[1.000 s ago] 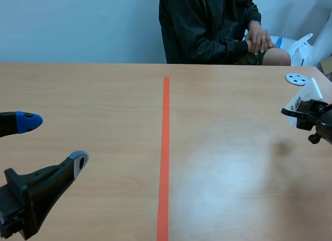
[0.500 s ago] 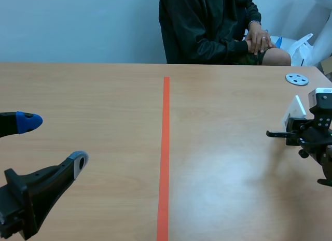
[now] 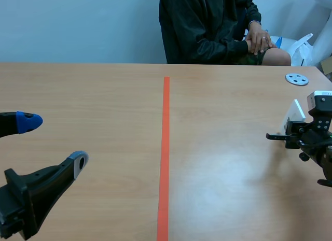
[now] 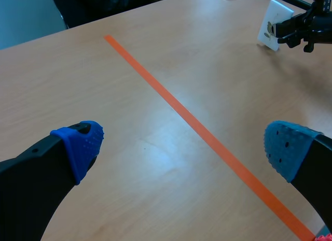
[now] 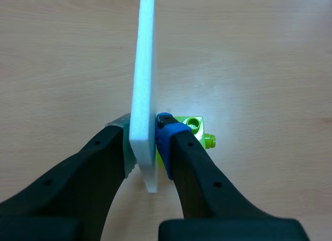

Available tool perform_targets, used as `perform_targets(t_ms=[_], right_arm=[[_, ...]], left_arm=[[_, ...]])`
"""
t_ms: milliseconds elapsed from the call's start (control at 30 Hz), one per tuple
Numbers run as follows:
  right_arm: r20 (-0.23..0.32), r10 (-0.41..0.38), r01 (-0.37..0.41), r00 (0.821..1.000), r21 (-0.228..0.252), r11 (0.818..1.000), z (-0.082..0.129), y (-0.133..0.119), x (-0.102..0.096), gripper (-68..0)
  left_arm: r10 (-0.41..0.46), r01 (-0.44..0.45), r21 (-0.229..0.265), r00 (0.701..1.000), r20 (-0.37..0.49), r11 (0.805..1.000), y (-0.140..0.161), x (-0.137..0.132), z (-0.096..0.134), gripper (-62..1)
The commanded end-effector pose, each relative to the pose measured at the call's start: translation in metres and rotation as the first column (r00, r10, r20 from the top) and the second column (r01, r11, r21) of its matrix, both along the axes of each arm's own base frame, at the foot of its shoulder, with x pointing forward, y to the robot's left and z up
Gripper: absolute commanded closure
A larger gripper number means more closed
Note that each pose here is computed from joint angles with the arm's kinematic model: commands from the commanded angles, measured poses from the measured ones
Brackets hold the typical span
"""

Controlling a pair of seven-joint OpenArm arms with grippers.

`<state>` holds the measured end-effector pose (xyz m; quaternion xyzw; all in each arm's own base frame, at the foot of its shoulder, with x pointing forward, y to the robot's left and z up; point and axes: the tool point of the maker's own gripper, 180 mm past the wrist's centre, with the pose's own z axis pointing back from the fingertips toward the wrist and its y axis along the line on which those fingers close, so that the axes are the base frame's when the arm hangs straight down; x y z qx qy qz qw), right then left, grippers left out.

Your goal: Sort the leaf by its shape. The table is split by an orange tape line. A compound leaf with several leaflets goes to the left side, a simple leaf with one blade goes to the right side. Return to the home posture when a red brick is placed on the table.

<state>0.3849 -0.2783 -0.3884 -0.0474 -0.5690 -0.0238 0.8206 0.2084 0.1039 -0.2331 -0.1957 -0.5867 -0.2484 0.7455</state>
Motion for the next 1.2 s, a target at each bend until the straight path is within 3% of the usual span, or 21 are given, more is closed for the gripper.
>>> perform_targets(t_ms=[0,200,367,600,767,1000,1167], right_arm=[[0.043,-0.015,0.016,0.999,-0.01,1.0,0.017,-0.011,0.008,-13.3],[0.057,-0.013,0.013,0.998,-0.013,1.0,0.021,-0.011,0.01,-32.2],[0.087,0.013,-0.01,0.996,-0.032,0.999,0.038,-0.012,0.017,-45.4],[0.094,0.079,-0.067,0.992,-0.121,0.99,0.072,-0.015,0.014,-56.0],[0.128,0.146,-0.123,0.981,-0.172,0.977,0.102,-0.003,0.008,-62.0],[0.156,0.234,-0.214,0.96,-0.137,0.967,0.14,0.035,0.002,-63.1],[0.126,0.372,-0.364,0.92,-0.085,0.928,0.151,0.083,-0.017,-67.9]], left_arm=[[-0.006,0.006,-0.022,1.0,0.029,1.0,-0.004,0.002,0.01,-62.3],[-0.006,0.007,-0.022,1.0,0.029,1.0,-0.004,0.002,0.01,-62.3],[-0.006,0.007,-0.022,1.0,0.029,1.0,-0.004,0.002,0.01,-62.3],[-0.006,0.007,-0.022,1.0,0.029,1.0,-0.004,0.002,0.01,-62.3],[-0.006,0.007,-0.022,1.0,0.029,1.0,-0.004,0.002,0.01,-62.3],[-0.006,0.007,-0.022,1.0,0.029,1.0,-0.004,0.002,0.009,-62.3],[-0.006,0.007,-0.022,1.0,0.029,1.0,-0.004,0.002,0.009,-62.3]])
